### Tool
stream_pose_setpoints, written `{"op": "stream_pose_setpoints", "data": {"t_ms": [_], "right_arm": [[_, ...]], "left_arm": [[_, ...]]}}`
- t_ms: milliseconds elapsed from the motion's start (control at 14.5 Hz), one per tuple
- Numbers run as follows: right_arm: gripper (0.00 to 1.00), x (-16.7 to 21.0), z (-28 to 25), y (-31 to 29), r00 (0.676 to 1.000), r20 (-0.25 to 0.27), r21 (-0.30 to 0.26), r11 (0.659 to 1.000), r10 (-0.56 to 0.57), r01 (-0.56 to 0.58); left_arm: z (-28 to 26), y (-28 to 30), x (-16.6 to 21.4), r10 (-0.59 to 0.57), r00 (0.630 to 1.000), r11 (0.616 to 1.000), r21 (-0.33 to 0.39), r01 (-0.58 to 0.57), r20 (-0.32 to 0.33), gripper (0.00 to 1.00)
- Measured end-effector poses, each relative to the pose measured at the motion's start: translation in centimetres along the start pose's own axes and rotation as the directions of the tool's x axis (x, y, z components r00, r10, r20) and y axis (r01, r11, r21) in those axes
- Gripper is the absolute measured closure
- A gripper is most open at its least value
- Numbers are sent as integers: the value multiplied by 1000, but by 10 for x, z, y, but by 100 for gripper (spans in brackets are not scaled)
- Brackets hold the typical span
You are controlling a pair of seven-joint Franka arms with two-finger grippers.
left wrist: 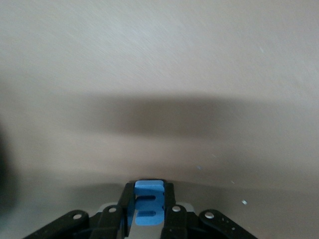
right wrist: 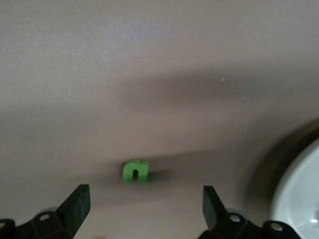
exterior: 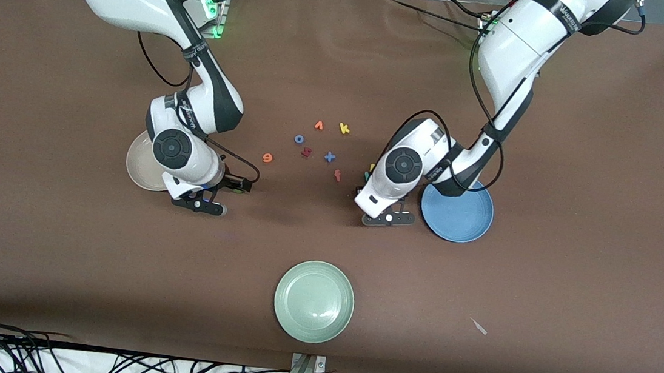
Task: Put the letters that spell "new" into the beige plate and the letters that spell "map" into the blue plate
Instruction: 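Grasp the green n with the right gripper while the left drops blue m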
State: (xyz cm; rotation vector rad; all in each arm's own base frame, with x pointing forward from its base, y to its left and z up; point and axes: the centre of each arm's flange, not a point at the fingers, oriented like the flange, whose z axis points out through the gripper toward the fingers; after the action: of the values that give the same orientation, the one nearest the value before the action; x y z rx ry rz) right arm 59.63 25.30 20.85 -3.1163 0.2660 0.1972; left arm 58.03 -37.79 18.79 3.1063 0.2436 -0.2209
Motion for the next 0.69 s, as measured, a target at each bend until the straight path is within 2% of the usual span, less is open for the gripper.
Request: {"op": "stream_pose_setpoints", "data": {"t_ms": [206, 413, 550, 619, 688], "right_arm": [[0, -4, 15, -8, 999, 1, 3, 999, 47, -47], [0, -5, 24, -11, 998, 7, 1, 998, 57, -57], [2, -6, 29, -12, 998, 6, 3, 998, 57, -57], [8, -6, 32, -12, 998, 8, 3, 998, 58, -58], [9, -6, 35, -12, 998, 8, 4, 998, 58, -58]], "left_arm": [[-51, -30, 25, 44, 998, 998, 47, -45, 35, 73], [-92, -83, 53, 127, 988, 988, 74, -134, 83, 73], [-88, -117, 67, 151, 981, 984, 79, -161, 121, 73], [-79, -131, 71, 149, 979, 984, 82, -161, 140, 73], [-67, -140, 73, 153, 975, 981, 97, -170, 158, 73]]}}
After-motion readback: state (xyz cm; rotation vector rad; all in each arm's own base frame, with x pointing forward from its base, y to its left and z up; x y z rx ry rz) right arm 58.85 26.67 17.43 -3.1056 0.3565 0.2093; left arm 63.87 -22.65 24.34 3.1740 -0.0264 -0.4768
